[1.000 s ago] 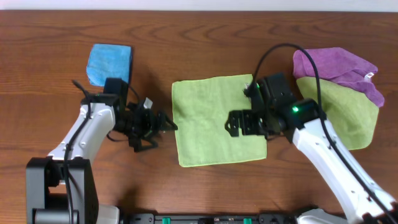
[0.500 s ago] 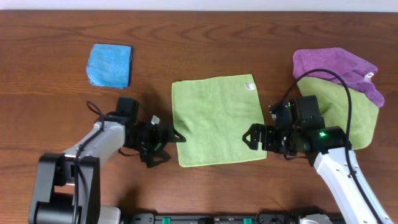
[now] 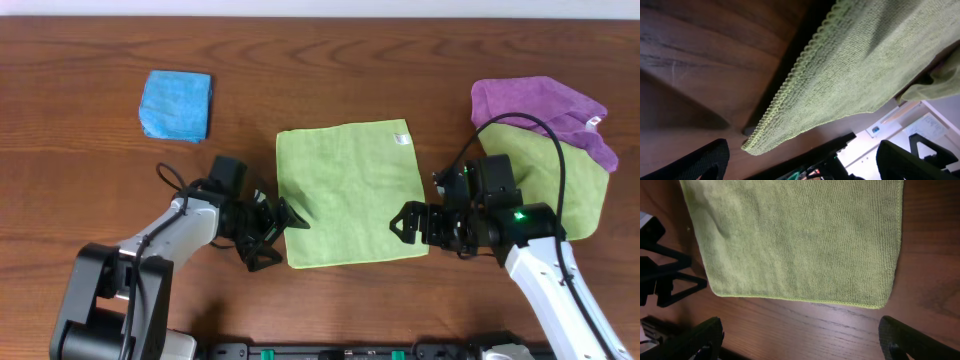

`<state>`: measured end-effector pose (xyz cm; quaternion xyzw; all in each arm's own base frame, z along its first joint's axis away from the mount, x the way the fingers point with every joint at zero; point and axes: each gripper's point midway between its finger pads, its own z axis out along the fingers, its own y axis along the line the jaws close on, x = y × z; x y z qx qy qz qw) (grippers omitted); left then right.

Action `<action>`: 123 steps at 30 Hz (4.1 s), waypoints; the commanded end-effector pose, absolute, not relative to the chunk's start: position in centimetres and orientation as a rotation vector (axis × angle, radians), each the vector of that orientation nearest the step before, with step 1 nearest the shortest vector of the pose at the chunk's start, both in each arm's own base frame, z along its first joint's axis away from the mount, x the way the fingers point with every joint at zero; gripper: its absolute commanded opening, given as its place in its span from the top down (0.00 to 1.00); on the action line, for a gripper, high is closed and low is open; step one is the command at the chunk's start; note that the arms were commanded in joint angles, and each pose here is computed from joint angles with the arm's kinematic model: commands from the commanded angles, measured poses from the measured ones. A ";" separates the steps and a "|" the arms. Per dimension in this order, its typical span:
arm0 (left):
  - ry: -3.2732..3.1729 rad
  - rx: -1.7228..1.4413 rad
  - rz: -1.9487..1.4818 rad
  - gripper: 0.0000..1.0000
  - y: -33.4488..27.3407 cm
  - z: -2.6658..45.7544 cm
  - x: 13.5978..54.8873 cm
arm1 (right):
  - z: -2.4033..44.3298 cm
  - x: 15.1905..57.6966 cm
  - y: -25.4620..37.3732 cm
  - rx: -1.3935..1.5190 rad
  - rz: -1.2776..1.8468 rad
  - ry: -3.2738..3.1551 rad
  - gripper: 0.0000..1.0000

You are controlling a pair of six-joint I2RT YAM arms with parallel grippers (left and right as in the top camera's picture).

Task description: Fold the cloth

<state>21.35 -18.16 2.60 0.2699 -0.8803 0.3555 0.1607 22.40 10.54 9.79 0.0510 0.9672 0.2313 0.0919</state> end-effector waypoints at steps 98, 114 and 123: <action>-2.654 0.597 0.861 0.94 -17.9 0.8 19.6 | -0.1 19.6 9.9 0.653 0.734 2.819 0.27; -2.634 0.611 0.892 0.94 -17.1 1.2 19.7 | -1.0 19.6 10.9 0.579 0.750 2.856 0.99; -2.621 0.585 0.875 0.94 -13.8 2.5 18.2 | 2.0 19.3 13.0 0.490 0.933 2.791 0.99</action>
